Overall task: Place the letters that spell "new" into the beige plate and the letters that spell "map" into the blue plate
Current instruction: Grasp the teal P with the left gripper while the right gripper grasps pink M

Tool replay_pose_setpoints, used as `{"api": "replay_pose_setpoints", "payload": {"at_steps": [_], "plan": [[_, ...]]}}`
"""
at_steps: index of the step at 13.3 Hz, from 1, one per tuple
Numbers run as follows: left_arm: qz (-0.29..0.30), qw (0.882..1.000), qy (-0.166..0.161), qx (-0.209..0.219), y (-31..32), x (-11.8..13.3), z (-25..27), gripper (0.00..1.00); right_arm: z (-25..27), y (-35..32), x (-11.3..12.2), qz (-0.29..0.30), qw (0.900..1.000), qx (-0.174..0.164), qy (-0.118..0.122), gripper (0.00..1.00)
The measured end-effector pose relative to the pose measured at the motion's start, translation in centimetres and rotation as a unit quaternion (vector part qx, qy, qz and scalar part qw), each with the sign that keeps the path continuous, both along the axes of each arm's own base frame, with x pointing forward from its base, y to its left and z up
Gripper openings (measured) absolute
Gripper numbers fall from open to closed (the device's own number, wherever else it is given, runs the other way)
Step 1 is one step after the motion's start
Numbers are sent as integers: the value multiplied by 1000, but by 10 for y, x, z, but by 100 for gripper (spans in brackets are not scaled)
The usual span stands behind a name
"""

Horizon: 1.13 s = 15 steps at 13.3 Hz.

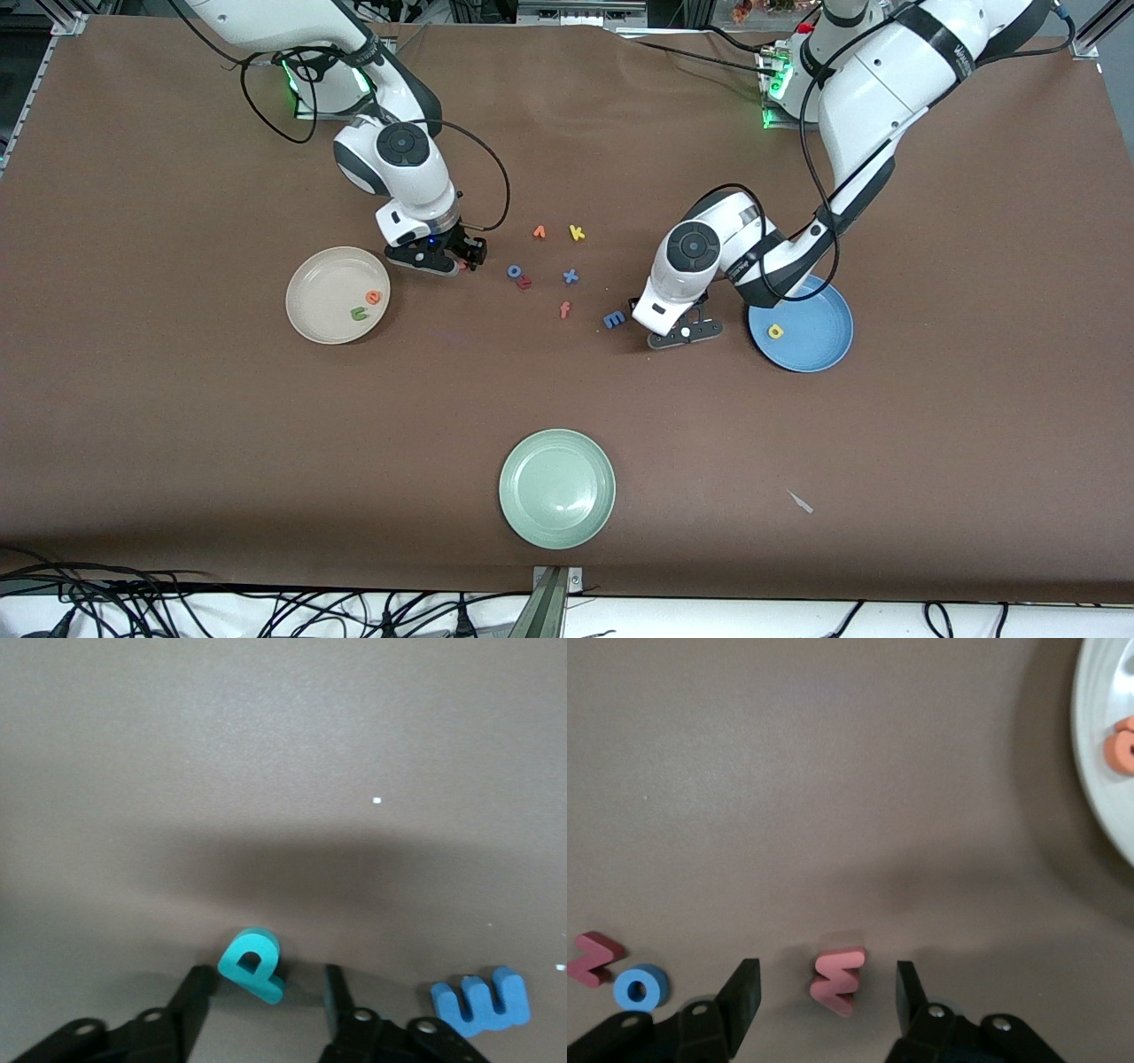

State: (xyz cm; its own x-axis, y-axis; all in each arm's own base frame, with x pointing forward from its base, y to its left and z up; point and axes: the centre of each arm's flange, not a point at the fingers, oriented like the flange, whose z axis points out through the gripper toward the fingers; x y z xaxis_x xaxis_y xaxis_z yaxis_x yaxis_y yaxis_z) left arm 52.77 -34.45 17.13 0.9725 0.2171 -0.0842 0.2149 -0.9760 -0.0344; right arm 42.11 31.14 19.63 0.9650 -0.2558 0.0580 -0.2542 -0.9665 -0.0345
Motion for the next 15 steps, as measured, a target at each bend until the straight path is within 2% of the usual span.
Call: {"api": "replay_pose_setpoints", "payload": {"at_steps": [7,12,13,14,15], "plan": [[-5,1000,-4,0,-1,1,2,39,-10,2,-3,4,1000,8,6,65],[-17,1000,-4,-2,2,3,2,24,-16,3,-5,14,1000,7,8,50],[-18,1000,-5,-2,2,3,2,24,-17,3,-6,17,1000,6,7,50],[-18,1000,-5,-2,2,3,2,19,-18,3,-6,19,1000,5,7,48],[-18,1000,-5,-2,2,3,2,18,-19,3,-7,20,1000,5,7,48]]}}
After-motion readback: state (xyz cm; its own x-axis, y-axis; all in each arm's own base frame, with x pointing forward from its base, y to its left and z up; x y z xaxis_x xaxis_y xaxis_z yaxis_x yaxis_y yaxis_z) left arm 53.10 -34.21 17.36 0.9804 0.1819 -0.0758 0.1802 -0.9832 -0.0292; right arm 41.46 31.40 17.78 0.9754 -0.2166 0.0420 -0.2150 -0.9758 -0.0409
